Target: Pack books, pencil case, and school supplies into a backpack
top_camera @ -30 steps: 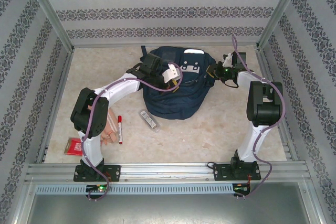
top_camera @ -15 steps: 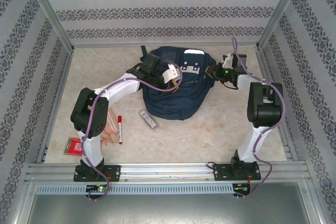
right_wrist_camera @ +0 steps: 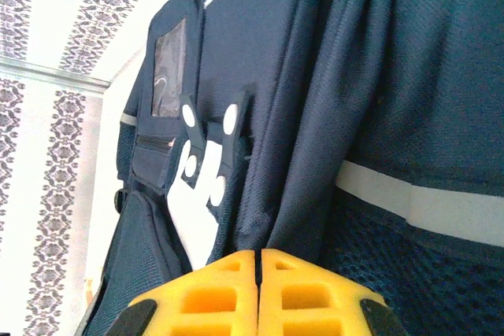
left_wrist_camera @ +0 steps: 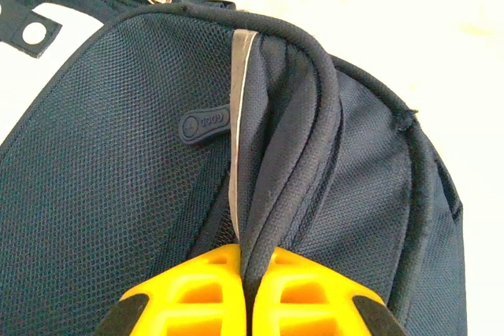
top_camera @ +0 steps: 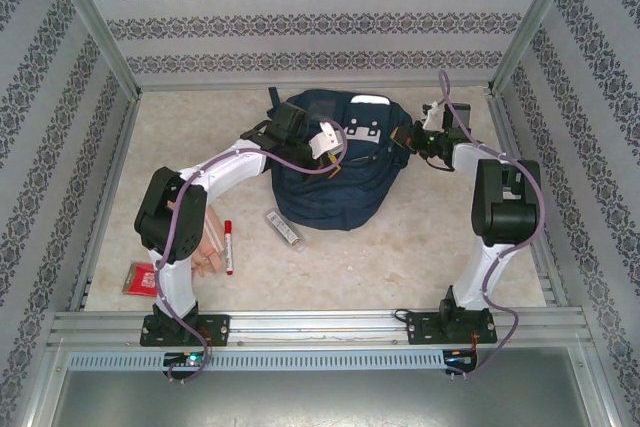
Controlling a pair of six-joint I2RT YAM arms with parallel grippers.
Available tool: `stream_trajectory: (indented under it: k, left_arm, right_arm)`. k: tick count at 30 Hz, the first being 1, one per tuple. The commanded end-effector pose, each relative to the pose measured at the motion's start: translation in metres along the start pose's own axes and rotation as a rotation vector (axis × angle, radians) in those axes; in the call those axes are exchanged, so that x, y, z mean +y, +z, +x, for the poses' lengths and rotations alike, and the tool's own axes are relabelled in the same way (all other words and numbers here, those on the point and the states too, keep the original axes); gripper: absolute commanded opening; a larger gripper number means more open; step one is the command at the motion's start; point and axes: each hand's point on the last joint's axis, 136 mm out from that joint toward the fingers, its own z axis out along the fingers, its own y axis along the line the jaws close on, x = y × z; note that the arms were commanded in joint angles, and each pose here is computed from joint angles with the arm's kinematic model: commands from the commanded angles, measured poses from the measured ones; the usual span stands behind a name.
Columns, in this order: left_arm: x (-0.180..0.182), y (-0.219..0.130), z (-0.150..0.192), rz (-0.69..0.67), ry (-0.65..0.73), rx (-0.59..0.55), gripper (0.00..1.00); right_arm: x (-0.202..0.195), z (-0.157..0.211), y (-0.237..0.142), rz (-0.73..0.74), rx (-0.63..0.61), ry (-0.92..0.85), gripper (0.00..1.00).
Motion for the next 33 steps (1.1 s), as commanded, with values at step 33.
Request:
stream_trajectory:
  k: [33]
  left_arm:
    - [0.040, 0.001, -0.028, -0.050, -0.229, -0.105, 0.00]
  right_arm:
    - [0.143, 0.094, -0.070, -0.122, -0.244, -0.468, 0.00]
